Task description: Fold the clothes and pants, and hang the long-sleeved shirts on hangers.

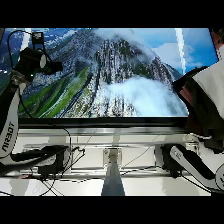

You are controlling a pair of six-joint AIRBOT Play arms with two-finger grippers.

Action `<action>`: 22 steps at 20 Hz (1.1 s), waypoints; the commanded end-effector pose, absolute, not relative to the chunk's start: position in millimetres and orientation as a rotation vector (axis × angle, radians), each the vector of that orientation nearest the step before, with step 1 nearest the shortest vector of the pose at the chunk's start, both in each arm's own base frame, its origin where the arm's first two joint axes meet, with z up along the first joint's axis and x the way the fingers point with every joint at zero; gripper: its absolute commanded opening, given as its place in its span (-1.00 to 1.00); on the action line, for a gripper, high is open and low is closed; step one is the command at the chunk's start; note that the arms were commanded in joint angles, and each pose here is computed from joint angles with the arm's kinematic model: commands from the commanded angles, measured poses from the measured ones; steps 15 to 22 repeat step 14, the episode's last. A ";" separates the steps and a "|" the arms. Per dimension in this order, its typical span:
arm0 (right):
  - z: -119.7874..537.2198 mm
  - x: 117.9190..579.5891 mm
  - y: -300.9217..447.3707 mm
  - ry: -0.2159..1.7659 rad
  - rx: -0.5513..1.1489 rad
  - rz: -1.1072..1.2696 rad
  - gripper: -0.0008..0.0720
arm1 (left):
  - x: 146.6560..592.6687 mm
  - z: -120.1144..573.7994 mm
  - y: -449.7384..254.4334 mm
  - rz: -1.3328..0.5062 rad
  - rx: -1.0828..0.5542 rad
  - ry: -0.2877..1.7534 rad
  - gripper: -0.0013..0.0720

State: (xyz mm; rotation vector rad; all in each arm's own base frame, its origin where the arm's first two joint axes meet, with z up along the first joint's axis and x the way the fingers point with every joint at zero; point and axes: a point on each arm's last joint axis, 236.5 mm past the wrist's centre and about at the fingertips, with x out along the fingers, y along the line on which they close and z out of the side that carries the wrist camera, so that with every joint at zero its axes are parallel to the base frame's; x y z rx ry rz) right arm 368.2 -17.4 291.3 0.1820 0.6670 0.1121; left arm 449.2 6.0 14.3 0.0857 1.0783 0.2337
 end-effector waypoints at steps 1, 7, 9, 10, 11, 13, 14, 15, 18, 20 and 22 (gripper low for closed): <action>298.0 366.9 81.5 0.603 -0.131 0.433 -0.95 | 449.2 14.4 6.6 0.235 0.085 1.078 -0.94; 290.7 363.9 93.9 0.610 -0.278 0.450 -0.95 | 449.2 14.4 6.6 0.235 0.085 1.078 -0.94; 291.8 362.8 98.4 0.607 -0.262 0.466 -0.95 | 449.2 14.4 6.6 0.235 0.085 1.078 -0.94; 292.4 362.1 101.0 0.605 -0.255 0.475 -0.95 | 449.2 14.4 6.6 0.235 0.085 1.078 -0.94; 293.7 362.1 103.0 0.599 -0.249 0.482 -0.95 | 449.2 14.4 6.6 0.235 0.085 1.078 -0.94; 296.3 364.3 102.9 0.586 -0.248 0.478 -0.95 | 449.2 14.4 6.6 0.235 0.085 1.078 -0.94; 296.4 364.4 102.9 0.585 -0.247 0.477 -0.95 | 449.2 14.4 6.6 0.235 0.085 1.078 -0.94; 296.4 364.4 102.9 0.585 -0.247 0.477 -0.95 | 449.2 14.4 6.6 0.235 0.085 1.078 -0.94; 296.4 364.4 102.9 0.585 -0.247 0.477 -0.95 | 449.2 14.4 6.6 0.235 0.085 1.078 -0.94; 296.4 364.4 102.9 0.585 -0.247 0.477 -0.95 | 449.2 14.4 6.6 0.235 0.085 1.078 -0.94; 296.4 364.4 102.9 0.585 -0.247 0.477 -0.95 | 449.2 14.4 6.6 0.235 0.085 1.078 -0.94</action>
